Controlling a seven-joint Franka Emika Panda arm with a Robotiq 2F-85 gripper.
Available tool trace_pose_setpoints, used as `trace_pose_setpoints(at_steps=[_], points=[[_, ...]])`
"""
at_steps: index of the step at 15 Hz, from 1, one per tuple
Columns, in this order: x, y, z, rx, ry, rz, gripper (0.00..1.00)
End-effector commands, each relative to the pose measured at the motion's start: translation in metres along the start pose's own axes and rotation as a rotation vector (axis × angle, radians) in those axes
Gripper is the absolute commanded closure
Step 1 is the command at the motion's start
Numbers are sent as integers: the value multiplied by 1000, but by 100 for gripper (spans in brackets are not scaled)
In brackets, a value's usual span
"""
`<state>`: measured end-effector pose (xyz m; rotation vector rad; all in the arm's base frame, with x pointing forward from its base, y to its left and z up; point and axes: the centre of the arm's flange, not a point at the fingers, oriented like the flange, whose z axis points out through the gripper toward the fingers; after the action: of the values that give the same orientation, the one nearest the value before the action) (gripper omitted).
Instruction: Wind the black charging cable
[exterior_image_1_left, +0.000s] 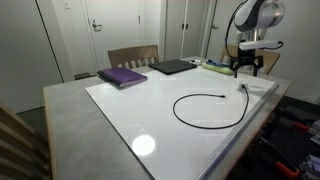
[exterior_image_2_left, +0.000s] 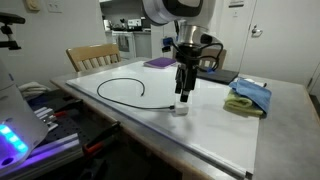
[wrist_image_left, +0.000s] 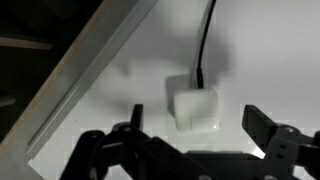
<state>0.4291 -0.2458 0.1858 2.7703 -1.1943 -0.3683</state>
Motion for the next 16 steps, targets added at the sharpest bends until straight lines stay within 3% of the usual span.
trace_pose_setpoints(at_steps=[1, 16], points=[[10, 10, 10, 6, -29, -23, 0], [5, 10, 35, 112, -36, -113, 0]])
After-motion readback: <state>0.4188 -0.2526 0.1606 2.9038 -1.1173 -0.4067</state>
